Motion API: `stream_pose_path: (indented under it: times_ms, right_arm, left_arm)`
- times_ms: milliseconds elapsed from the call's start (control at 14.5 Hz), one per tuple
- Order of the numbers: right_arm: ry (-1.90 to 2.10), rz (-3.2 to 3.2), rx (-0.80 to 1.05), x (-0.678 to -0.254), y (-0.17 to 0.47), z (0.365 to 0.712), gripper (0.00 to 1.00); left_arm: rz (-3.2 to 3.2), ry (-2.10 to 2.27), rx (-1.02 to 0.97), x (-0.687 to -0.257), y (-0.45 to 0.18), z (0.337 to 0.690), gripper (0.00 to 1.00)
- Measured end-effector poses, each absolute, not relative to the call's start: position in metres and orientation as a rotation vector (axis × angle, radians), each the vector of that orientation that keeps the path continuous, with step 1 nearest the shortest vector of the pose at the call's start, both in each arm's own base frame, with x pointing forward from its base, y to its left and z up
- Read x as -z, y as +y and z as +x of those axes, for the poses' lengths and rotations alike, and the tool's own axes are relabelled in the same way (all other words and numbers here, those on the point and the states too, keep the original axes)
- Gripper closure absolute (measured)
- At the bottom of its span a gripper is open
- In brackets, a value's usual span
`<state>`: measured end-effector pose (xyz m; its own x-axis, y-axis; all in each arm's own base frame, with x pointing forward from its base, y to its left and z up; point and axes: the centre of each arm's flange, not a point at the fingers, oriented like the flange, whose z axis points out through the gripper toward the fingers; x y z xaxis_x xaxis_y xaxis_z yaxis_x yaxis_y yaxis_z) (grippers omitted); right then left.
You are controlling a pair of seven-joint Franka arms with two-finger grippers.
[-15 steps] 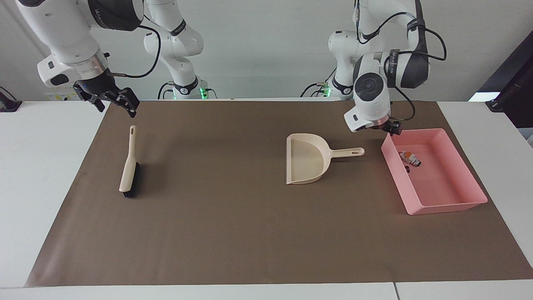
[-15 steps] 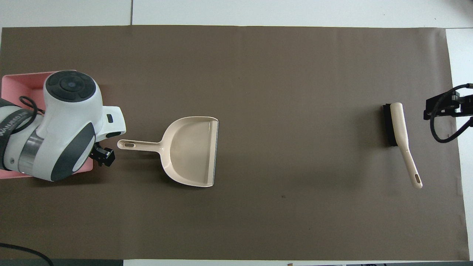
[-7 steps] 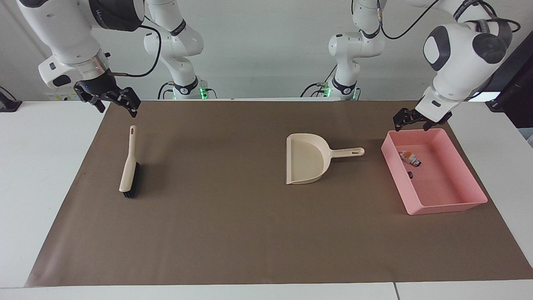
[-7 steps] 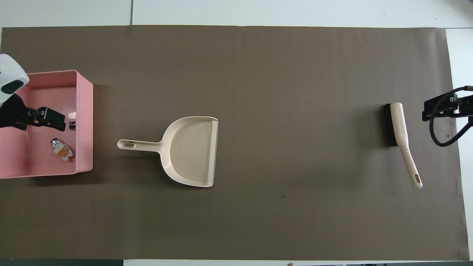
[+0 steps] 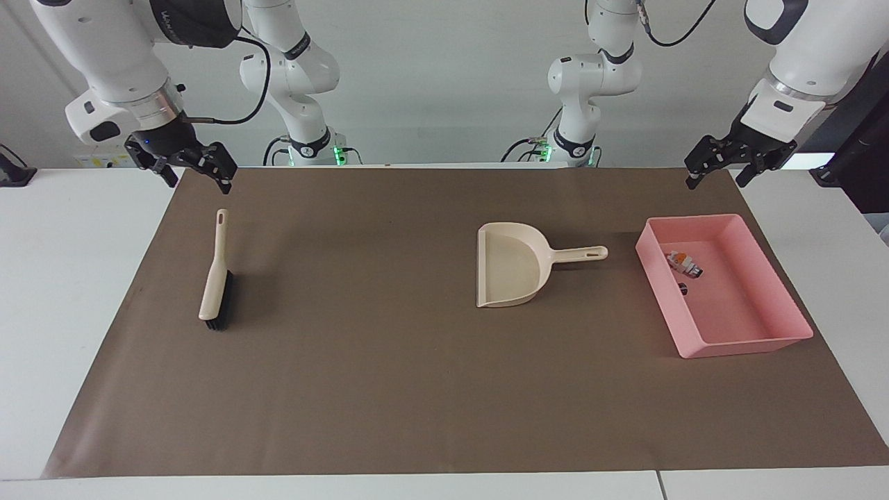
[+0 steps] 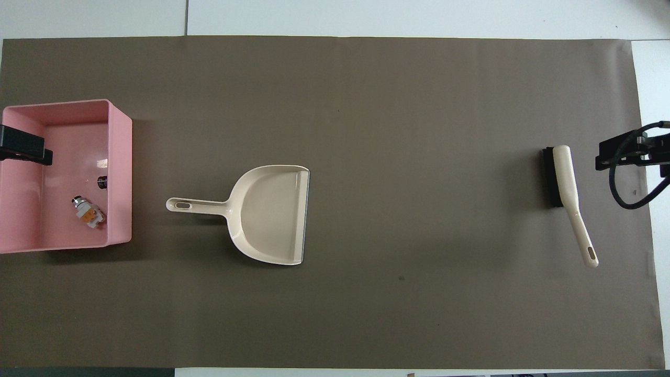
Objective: Clean e-waste and dump in bin
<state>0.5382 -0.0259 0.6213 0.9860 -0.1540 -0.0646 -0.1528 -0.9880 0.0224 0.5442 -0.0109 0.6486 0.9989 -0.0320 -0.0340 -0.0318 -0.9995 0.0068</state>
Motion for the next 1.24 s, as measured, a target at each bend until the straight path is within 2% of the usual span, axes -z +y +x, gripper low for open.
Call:
stream_pose_path:
  times_ms: [1239]
  right_arm:
    - [-0.197,3.099,0.096,-0.623,-0.013,0.538,0.0]
  left_arm:
    - [3.131,-0.033,0.072,-0.643,0.004,0.53,0.01]
